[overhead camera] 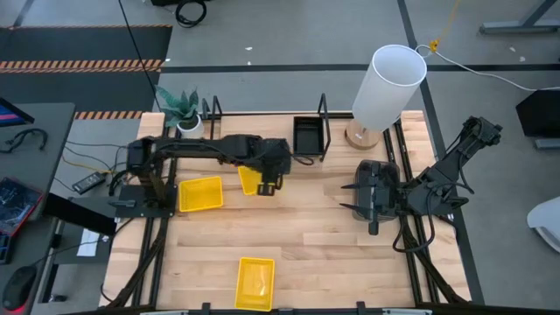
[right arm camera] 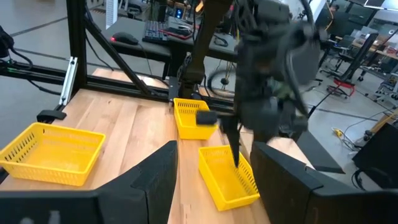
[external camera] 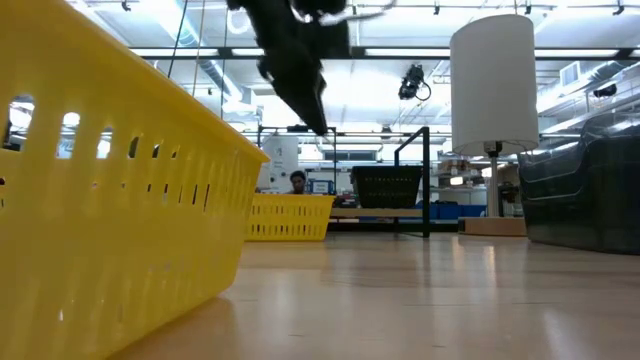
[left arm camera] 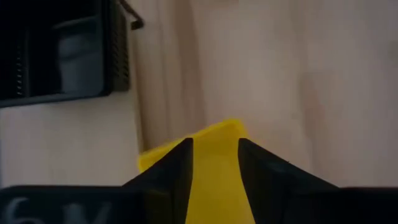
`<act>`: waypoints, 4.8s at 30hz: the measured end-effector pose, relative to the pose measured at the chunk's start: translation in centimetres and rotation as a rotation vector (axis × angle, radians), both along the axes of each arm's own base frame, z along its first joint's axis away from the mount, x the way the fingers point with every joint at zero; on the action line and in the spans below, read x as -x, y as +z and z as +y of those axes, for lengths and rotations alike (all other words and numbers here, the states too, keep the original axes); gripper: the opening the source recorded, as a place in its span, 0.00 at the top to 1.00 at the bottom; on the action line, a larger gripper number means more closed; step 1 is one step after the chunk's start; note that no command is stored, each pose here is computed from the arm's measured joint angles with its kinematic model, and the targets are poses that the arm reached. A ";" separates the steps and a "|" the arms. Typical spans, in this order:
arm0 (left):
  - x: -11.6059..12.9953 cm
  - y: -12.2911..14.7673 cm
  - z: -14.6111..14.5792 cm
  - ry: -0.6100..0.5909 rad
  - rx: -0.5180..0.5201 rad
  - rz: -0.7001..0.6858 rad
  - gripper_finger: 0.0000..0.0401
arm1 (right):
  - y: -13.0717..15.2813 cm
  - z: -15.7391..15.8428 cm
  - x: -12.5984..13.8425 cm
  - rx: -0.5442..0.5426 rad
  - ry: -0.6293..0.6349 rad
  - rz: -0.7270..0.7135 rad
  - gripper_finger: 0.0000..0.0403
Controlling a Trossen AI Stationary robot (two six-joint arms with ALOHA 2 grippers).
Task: Stack baskets on shelf by color
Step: Stack the bottom yellow bin on the top right yellow bin
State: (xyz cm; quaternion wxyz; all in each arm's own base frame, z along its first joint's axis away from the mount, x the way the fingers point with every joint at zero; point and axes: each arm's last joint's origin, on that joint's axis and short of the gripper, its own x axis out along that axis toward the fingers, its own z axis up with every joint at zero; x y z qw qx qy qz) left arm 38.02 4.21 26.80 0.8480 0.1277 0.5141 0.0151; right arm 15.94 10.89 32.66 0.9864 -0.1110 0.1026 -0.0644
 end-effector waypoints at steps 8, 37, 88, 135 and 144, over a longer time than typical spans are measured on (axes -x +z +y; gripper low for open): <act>4.4 1.7 -0.5 0.008 0.010 -0.162 0.75 | -0.2 0.0 0.1 -0.013 -0.003 0.017 0.49; 10.9 -5.9 -15.0 0.158 0.535 -0.081 0.77 | -0.1 0.0 0.0 -0.036 -0.010 0.002 0.49; 4.6 -10.6 -22.3 0.035 0.333 0.139 0.88 | -0.3 -0.1 -0.4 -0.026 -0.029 0.012 0.49; 8.3 0.3 3.5 1.198 0.258 -0.205 0.98 | -0.4 -0.1 -0.5 -0.017 -0.037 0.013 0.49; 8.0 0.3 1.8 1.317 0.351 -0.254 0.98 | -0.4 -0.1 -0.5 0.003 -0.033 0.016 0.49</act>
